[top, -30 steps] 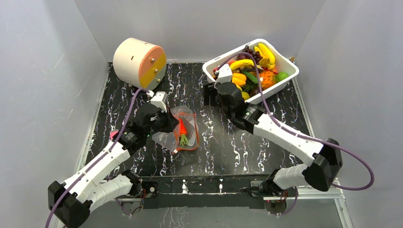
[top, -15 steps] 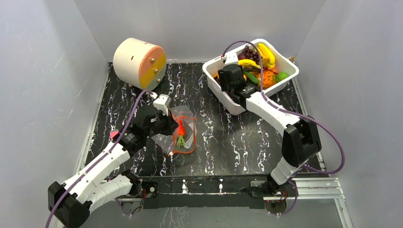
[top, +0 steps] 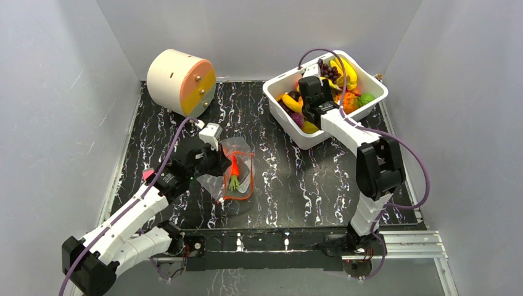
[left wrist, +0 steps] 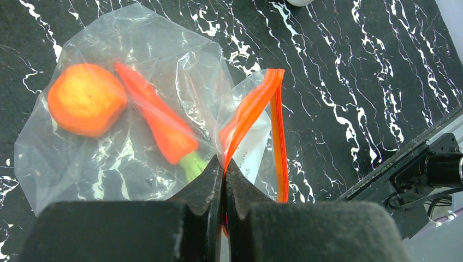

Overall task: Place the food in the zip-top bag and seal the zipper
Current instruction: Pick up the fake vegetable from the bin.

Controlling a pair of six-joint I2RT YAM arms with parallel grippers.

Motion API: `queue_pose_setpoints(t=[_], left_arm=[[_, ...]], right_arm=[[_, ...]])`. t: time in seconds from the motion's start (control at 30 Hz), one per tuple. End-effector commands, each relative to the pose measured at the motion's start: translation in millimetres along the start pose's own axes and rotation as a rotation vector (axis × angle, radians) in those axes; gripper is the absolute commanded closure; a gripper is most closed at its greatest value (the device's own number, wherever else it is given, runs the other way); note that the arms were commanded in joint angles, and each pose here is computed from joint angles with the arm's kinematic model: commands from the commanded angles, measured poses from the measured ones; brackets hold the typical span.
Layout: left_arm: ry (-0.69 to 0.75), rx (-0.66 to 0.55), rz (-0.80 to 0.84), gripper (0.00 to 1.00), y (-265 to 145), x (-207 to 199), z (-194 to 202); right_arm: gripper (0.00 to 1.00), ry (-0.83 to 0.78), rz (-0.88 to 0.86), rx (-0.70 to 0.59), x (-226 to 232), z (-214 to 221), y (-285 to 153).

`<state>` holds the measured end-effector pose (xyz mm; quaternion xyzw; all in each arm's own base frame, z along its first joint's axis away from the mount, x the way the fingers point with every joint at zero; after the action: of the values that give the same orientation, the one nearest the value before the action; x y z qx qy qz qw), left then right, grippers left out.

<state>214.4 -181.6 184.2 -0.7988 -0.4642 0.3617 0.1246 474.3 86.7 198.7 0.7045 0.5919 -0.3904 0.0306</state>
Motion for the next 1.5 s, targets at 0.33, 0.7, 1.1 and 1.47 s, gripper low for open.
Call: queue_pose_setpoints(t=[0.33, 0.7, 1.1, 1.47], left_arm=[[0.014, -0.007, 0.015, 1.0, -1, -2, -1], [0.014, -0.018, 0.012, 1.0, -1, -2, -2], [0.012, -0.017, 0.022, 1.0, 0, -4, -3], [0.008, -0.021, 0.025, 1.0, -1, -4, -2]], right_arm=[[0.51, -0.08, 0.028, -0.028, -28, -7, 46], [0.51, -0.164, -0.017, 0.035, -20, 11, 64], [0.63, -0.205, 0.011, 0.076, -23, 26, 70], [0.79, -0.131, -0.032, 0.019, -29, 8, 49]])
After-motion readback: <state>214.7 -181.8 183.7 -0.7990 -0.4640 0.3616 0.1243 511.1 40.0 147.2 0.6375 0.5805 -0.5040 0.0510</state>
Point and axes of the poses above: each gripper's point midway between its finger pads, its own y axis out along the fingers, its own x axis along the line the jaws close on, z = x × y, the point moved 2 cm from there along -y, back along the fingers, and after that the axes turned 11 degrees about -y, right-handed, at the moved point
